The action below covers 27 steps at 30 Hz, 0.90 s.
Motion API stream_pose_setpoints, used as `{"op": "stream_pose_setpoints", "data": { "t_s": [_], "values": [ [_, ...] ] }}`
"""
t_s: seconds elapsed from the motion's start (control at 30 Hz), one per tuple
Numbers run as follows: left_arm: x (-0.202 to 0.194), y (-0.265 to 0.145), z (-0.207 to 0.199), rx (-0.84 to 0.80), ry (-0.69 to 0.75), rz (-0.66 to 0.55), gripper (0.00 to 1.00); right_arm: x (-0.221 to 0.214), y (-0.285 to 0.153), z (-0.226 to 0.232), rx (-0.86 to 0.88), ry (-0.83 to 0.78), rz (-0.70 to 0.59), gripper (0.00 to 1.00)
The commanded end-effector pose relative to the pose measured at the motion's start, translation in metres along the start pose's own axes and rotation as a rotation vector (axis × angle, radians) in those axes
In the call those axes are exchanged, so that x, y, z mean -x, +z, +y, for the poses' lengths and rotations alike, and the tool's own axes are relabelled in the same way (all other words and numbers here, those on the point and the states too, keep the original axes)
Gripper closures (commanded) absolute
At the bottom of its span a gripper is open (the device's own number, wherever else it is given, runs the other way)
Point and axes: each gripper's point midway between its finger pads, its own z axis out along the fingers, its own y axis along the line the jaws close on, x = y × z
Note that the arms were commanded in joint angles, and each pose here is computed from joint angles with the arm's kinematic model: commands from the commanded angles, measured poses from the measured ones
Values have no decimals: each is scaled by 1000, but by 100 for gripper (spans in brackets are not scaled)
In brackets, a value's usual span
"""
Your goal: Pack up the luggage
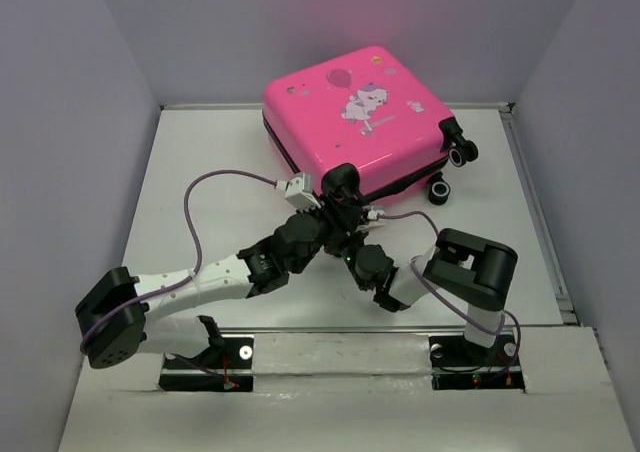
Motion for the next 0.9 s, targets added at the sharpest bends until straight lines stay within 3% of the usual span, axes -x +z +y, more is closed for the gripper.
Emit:
{"op": "stream_pose_setpoints", "data": {
  "t_s": [0.0, 0.03, 0.2, 0.27, 0.3, 0.33, 0.43, 0.5, 0.53, 0.6, 0.63, 0.67, 0.7, 0.8, 0.87],
  "values": [
    [74, -74, -193, -737, -411, -144, 94, 78, 4, 144, 436, 326, -241, 93],
    [72, -73, -192, -733, -413, -142, 94, 91, 7, 163, 488, 338, -270, 93],
    [75, -79, -176, -700, -417, -167, 94, 97, 7, 169, 491, 374, -281, 92],
    [77, -79, -165, -649, -398, -183, 94, 80, -2, 145, 438, 323, -238, 75],
    [77, -81, -155, -609, -376, -179, 94, 80, -10, 139, 423, 316, -229, 54],
    [77, -82, -148, -585, -366, -182, 94, 76, -16, 127, 397, 299, -214, 43],
    [79, -90, -118, -499, -343, -201, 94, 53, -50, 92, 374, 162, -105, 22],
    [79, -95, -93, -438, -352, -216, 94, 19, -74, 59, 331, 67, 52, 16],
    [78, -96, -85, -423, -351, -215, 90, 29, -82, 59, 343, 56, 51, 15],
    [75, -99, -65, -389, -351, -211, 76, -2, -98, 30, 264, -13, 216, 13],
    [74, -99, -58, -375, -346, -213, 71, 14, -101, 38, 266, 7, 212, 12],
    [76, -101, -53, -371, -340, -221, 59, -13, -112, 10, 167, -78, 355, 12],
    [78, -106, -45, -356, -327, -224, 53, -12, -116, 7, 150, -95, 380, 11],
    [77, -110, -17, -251, -240, -230, 43, 6, -126, 4, 110, -164, 427, 8],
    [71, -112, 7, -148, -182, -212, 42, 32, -121, 6, 66, -230, 398, 4]
  ]
}}
